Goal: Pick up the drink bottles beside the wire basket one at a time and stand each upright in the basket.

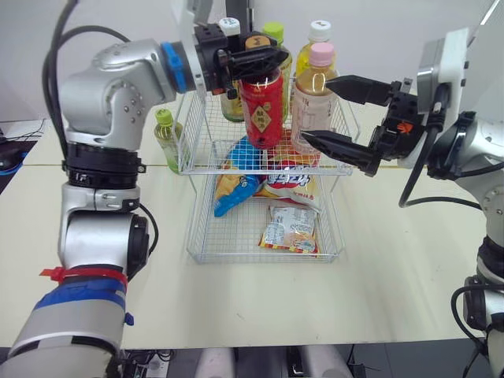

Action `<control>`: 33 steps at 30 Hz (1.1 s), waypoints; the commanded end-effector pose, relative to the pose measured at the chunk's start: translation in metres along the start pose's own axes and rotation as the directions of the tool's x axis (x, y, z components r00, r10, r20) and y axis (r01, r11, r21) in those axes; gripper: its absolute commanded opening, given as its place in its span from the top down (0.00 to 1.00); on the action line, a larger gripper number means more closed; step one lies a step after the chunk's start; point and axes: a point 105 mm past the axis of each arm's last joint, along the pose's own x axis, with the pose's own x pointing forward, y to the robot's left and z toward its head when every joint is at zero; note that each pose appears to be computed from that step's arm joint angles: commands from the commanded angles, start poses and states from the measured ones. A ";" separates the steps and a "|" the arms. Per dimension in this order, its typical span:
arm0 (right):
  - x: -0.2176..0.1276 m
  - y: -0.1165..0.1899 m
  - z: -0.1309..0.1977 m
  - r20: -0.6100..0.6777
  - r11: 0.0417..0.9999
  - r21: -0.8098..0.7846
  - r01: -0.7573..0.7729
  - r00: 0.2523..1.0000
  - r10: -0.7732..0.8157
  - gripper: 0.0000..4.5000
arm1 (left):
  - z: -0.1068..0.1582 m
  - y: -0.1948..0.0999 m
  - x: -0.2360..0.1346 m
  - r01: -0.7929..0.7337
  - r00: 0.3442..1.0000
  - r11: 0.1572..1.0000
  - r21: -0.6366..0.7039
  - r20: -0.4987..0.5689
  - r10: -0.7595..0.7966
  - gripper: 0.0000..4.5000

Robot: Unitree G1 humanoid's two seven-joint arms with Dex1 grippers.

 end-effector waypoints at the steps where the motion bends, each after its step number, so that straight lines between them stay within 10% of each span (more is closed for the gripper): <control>1: -0.003 0.002 0.014 0.031 0.999 -0.048 0.009 1.000 -0.007 0.00 | 0.021 -0.004 0.002 0.015 0.998 0.997 0.075 0.059 -0.019 0.70; 4: -0.003 0.002 0.015 0.029 0.999 -0.049 0.010 1.000 -0.008 0.00 | 0.019 -0.003 0.004 0.015 0.998 0.998 0.065 0.062 -0.019 0.70; 14: -0.003 0.005 0.014 0.032 0.999 -0.044 -0.015 0.999 0.017 0.00 | 0.053 -0.015 -0.011 0.037 0.977 0.998 0.049 0.209 -0.046 0.01; 23: 0.004 0.013 0.018 0.075 0.991 0.009 -0.131 0.989 0.130 0.00 | 0.061 0.006 -0.093 -0.321 0.926 0.946 0.037 0.223 0.305 0.01; 33: 0.028 0.017 0.016 0.149 0.968 0.017 -0.251 0.958 0.245 0.00 | -0.019 -0.014 -0.241 -0.810 0.586 0.587 -0.001 0.055 0.809 0.01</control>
